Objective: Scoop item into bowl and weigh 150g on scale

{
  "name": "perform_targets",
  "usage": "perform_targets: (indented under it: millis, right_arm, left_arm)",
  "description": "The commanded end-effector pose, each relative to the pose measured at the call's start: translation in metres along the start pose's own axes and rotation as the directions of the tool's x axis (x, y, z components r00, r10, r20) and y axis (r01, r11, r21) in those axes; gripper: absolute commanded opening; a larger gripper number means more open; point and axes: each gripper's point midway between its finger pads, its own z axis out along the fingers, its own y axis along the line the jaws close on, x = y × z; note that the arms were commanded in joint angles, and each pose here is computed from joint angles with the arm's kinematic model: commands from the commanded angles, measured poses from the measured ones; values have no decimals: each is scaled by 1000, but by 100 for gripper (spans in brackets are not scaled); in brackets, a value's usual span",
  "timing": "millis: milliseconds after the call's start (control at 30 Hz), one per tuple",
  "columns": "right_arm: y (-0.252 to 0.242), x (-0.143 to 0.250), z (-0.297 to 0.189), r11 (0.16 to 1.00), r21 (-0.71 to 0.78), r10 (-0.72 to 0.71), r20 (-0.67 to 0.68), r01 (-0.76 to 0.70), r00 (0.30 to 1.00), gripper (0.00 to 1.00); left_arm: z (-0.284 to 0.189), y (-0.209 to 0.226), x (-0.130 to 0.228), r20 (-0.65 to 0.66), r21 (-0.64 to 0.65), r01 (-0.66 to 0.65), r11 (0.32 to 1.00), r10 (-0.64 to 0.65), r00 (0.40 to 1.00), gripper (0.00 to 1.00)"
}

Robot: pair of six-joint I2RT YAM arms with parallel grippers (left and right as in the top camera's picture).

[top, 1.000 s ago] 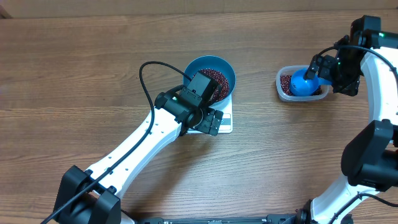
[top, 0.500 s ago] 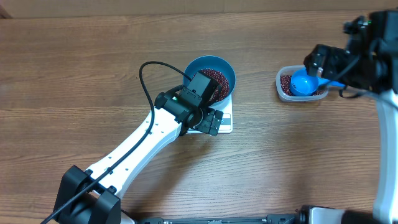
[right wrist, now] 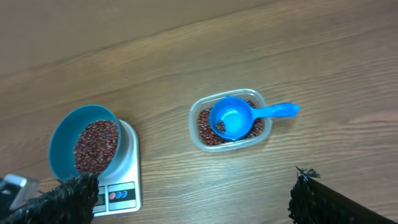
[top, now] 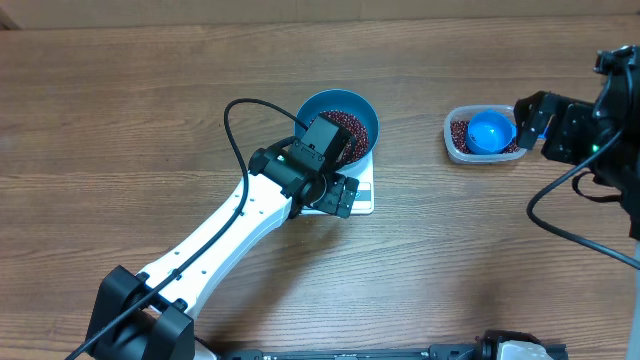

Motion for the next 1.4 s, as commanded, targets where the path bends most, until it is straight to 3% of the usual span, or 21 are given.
perform_targets:
  millis: [0, 233, 400, 500, 733, 967, 1367]
  right_arm:
    - [-7, 5, -6, 999, 38, -1, -5, 2, 1000, 100]
    - [8, 5, -22, 998, -59, -15, 144, 24, 989, 100]
    - [21, -9, -14, 985, -147, -29, 354, 86, 935, 100]
    - [23, 0, 3, 977, -179, -32, 410, 115, 912, 100]
    - [29, 47, 52, 945, -272, -29, 485, 183, 874, 100]
    - [21, 91, 82, 924, -361, 114, 576, 126, 810, 100]
    - [5, 177, 128, 925, -370, 125, 517, 89, 847, 100]
  left_arm:
    - [-2, 1, -2, 8, -7, -23, 1000, 23, 1000, 100]
    - [-2, 1, -2, 8, -7, -22, 1000, 22, 1000, 100]
    - [-2, 1, -2, 8, -7, -23, 1000, 23, 1000, 99]
    - [-2, 1, -2, 8, -7, -22, 1000, 22, 1000, 100]
    - [-2, 1, -2, 8, -7, -23, 1000, 23, 1000, 100]
    - [-2, 1, -2, 8, -7, -23, 1000, 23, 1000, 99]
    - [-2, 1, -2, 8, -6, -23, 1000, 23, 1000, 100]
